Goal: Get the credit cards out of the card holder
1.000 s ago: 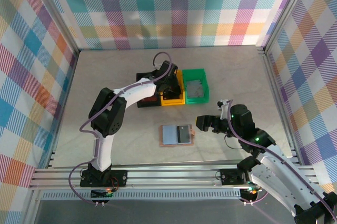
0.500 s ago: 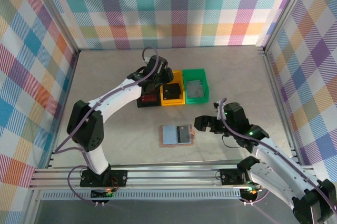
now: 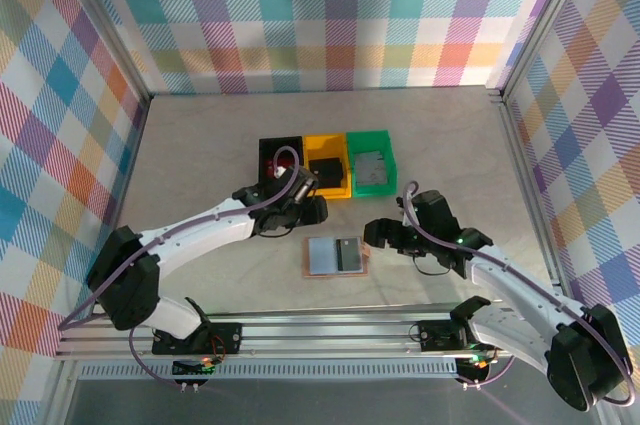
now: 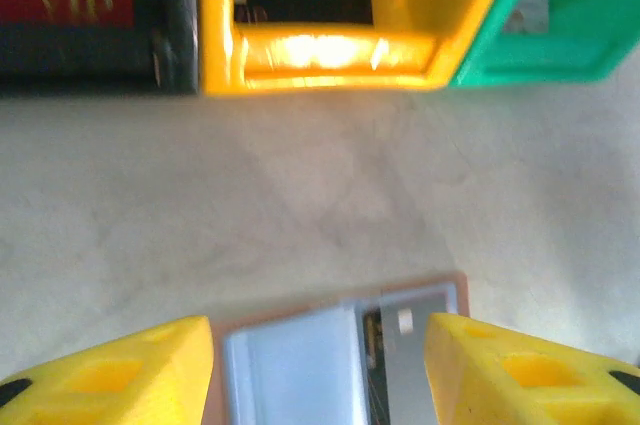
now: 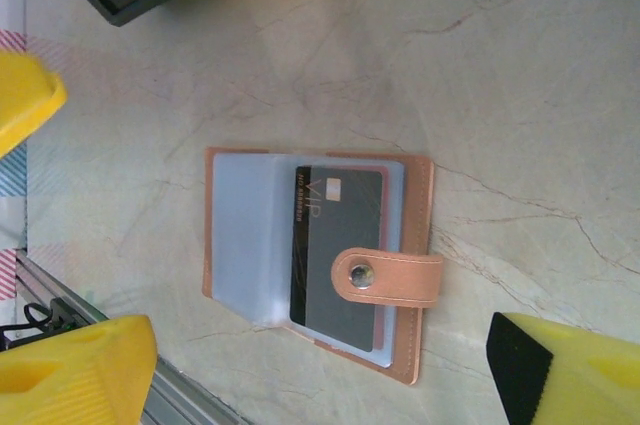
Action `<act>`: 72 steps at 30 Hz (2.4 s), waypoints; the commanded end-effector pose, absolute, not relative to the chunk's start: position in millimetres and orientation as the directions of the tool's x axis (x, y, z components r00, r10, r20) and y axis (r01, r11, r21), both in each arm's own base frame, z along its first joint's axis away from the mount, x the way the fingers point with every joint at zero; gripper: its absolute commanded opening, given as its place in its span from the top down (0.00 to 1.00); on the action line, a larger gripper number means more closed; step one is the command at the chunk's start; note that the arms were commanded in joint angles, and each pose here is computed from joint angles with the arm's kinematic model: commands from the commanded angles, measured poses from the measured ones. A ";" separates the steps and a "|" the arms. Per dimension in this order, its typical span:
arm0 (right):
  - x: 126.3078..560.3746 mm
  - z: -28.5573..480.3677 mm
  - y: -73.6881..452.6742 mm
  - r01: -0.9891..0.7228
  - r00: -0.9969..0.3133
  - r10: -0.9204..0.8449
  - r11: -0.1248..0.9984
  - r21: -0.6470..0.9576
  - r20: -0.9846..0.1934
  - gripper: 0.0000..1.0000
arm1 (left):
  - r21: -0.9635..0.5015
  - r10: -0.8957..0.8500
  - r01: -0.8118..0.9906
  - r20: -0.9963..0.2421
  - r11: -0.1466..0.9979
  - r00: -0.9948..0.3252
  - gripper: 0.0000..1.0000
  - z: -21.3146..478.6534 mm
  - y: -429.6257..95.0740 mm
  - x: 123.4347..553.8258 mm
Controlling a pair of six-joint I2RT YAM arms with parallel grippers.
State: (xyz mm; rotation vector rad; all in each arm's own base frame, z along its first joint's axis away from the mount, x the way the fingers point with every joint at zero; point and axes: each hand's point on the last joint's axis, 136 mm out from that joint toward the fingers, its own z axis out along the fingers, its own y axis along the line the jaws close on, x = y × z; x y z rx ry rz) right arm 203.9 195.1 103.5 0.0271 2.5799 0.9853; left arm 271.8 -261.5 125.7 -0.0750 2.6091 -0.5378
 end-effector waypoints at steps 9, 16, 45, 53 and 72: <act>203.1 68.2 189.3 0.031 -0.950 0.217 0.785 0.618 -0.227 0.17 | -0.591 -0.174 0.094 -0.380 0.801 -0.908 0.42 139.8 -317.0 228.1; 203.3 60.4 193.1 0.065 -0.953 0.235 0.773 0.631 -0.189 0.18 | -0.635 -0.180 0.064 -0.312 0.769 -0.933 0.43 118.2 -339.6 215.0; 208.6 45.2 204.8 0.106 -0.963 0.239 0.755 0.647 -0.121 0.33 | -0.518 -0.170 -0.018 -0.246 0.855 -0.954 0.49 57.0 -330.6 200.0; 208.3 47.8 206.1 0.091 -0.965 0.228 0.752 0.652 -0.129 0.37 | -0.448 -0.157 -0.015 -0.282 0.894 -0.946 0.53 59.3 -312.2 204.4; 211.8 54.7 207.2 0.074 -0.962 0.228 0.749 0.659 -0.151 0.46 | -0.579 -0.195 -0.040 -0.209 0.815 -0.958 0.65 64.9 -363.5 215.8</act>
